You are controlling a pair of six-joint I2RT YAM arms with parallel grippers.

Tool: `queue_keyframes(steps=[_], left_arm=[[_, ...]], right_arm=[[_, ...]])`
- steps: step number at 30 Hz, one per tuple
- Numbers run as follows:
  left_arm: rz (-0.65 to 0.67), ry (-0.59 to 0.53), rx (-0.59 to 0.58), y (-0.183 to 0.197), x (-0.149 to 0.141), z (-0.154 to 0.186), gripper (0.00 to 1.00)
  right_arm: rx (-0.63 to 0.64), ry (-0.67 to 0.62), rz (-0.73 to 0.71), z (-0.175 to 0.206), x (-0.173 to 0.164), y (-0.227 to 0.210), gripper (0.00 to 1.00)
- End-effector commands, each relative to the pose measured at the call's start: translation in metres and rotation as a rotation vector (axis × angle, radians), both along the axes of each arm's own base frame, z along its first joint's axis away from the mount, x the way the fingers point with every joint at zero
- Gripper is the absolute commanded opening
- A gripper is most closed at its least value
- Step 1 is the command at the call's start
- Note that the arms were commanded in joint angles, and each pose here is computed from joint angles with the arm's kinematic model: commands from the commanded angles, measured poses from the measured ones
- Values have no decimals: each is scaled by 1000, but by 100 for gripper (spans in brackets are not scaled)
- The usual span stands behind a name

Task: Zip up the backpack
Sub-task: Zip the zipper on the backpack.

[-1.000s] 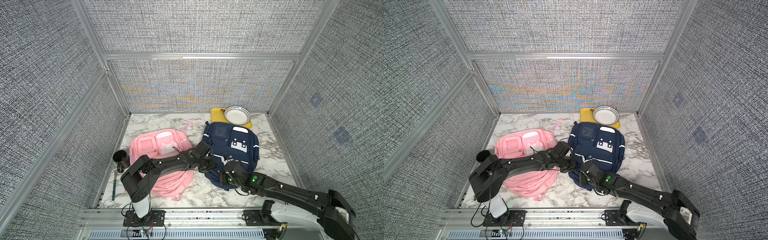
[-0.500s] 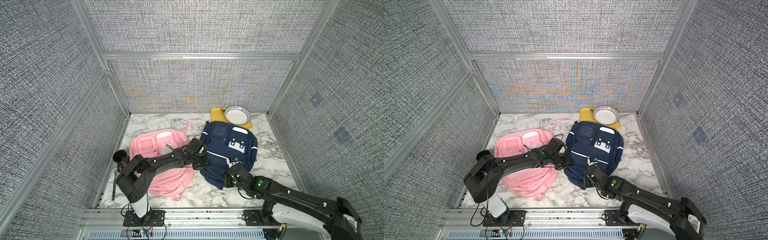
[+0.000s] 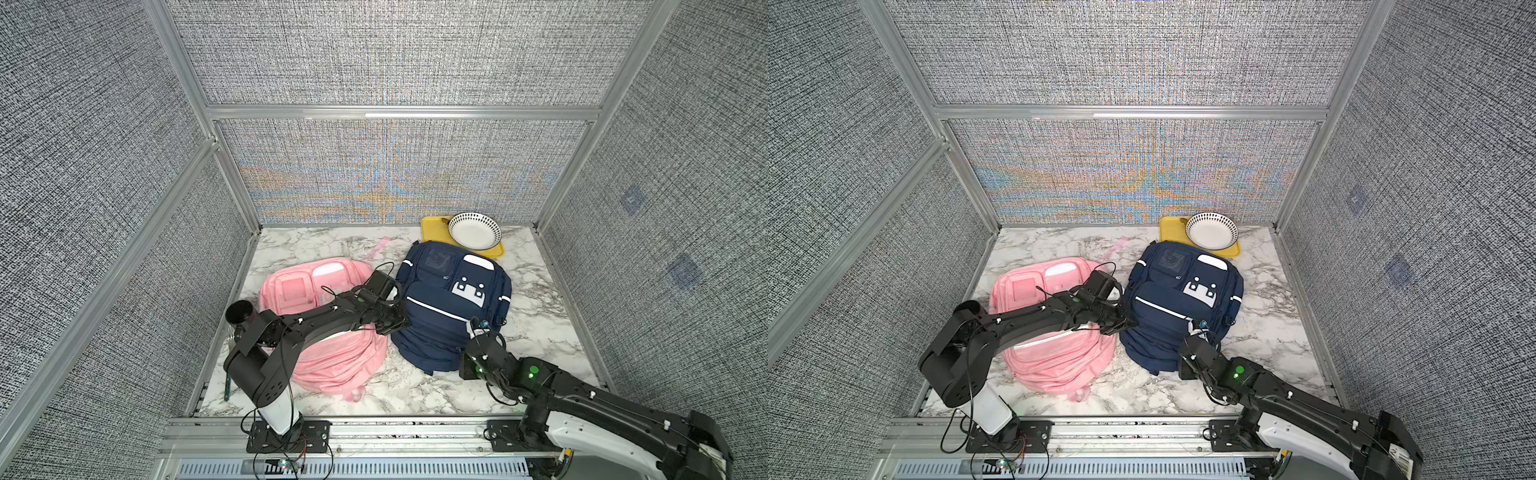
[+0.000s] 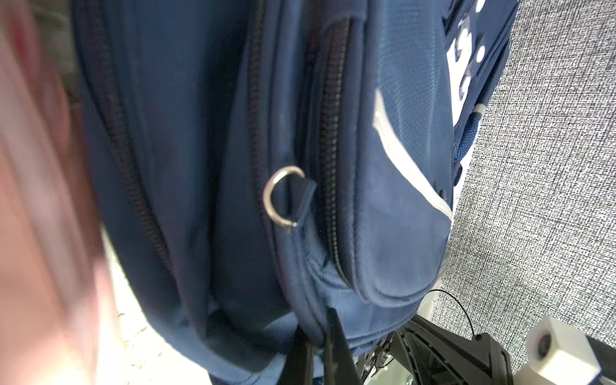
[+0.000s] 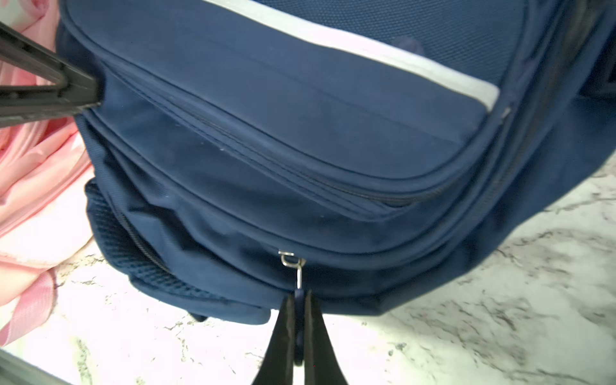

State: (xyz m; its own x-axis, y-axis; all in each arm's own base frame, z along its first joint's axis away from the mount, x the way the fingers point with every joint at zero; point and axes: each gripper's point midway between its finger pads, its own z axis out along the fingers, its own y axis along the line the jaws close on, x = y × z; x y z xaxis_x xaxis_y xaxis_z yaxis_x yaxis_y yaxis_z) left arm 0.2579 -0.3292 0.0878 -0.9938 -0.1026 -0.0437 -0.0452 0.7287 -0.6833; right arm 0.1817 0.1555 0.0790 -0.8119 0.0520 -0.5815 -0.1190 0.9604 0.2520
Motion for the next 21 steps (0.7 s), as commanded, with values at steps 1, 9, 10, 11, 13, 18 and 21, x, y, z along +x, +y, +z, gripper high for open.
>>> queue_keyframes(steps=[1,9,10,11,13,18,21], left_arm=[[13,-49,31,5,10,-1,0],[15,-58,14,4,5,5,27],[12,-60,16,4,3,7,29],[11,-59,23,4,1,6,30],[8,-56,30,3,-3,6,32],[-15,-55,18,-11,-16,13,37],[-35,-54,11,-24,-24,18,39]], right_arm=[[-22,-23,-15,0,7,-1,0],[6,-34,100,3,21,40,0],[11,-47,106,6,24,44,0],[14,-58,113,9,26,47,0],[20,-76,119,15,30,51,0],[50,-106,131,29,32,56,0],[56,-111,136,30,31,57,0]])
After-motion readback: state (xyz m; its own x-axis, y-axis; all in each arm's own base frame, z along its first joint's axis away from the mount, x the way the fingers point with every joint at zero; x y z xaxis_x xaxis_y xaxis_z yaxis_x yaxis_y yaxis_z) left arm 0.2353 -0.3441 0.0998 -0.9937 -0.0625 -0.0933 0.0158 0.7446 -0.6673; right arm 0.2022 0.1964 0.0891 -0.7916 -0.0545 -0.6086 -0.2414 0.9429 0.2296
